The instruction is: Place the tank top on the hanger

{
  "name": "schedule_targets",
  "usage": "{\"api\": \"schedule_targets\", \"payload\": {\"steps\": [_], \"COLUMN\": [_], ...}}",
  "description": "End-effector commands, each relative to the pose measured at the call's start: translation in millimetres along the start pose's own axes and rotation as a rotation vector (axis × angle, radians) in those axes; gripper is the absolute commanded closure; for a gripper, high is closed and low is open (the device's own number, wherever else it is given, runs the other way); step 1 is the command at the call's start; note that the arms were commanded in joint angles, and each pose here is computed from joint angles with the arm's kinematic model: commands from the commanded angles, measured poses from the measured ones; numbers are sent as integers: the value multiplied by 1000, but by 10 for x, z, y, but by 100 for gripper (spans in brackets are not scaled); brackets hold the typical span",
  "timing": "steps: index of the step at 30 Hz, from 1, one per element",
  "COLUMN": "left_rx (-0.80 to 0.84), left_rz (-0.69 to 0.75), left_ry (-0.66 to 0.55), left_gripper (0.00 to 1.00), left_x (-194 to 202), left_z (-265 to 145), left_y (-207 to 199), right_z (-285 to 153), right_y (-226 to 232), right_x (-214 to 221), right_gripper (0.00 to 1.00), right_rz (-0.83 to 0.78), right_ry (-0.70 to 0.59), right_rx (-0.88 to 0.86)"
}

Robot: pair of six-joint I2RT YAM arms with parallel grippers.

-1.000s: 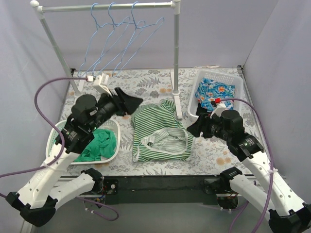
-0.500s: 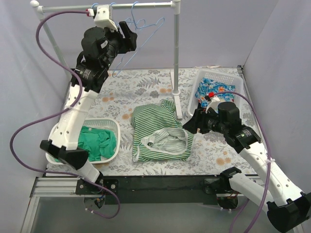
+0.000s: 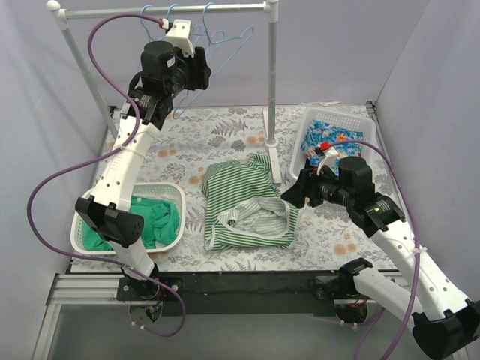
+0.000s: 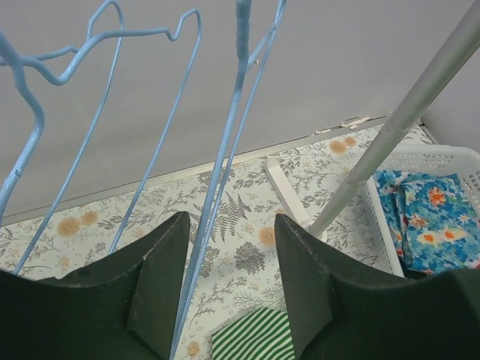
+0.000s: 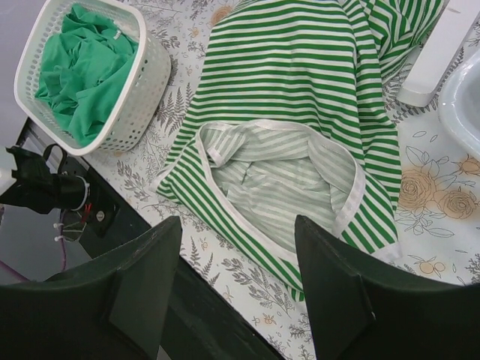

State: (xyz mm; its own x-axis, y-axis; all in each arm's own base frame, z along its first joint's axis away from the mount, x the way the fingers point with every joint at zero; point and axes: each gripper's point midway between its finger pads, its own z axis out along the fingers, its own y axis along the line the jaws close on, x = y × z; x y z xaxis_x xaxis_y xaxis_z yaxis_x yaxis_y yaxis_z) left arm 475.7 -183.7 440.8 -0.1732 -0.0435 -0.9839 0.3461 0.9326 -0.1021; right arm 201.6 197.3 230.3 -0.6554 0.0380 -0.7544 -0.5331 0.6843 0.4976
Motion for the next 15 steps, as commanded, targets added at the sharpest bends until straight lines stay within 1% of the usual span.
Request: {"api": "schedule_targets", "payload": {"steps": [1,6,8,14,15], "left_rx": [3,6,-8,0,3], "left_rz": [54,63,69,70,67], "left_ry": [-12,14,22,18,17], "left_gripper": [53,58,65,69,71], "left_x": [-51,95,144,163,162], "left_z": [-3,92,117,120,107], "left_y": [42,54,87,81,74], "right_z": [-62,-53,-46,-33,-35], "right_y": [139,134,135,120,130], "right_x": [-164,-171,-169,-179,-185], "right_gripper": [30,29,30,30,30], "right_rz": [-60,-72,-74,-77,-80], "right_ry": [-48,-47,-44,-44,-45], "right_rx": [-49,-49,-52,-47,-50]}}
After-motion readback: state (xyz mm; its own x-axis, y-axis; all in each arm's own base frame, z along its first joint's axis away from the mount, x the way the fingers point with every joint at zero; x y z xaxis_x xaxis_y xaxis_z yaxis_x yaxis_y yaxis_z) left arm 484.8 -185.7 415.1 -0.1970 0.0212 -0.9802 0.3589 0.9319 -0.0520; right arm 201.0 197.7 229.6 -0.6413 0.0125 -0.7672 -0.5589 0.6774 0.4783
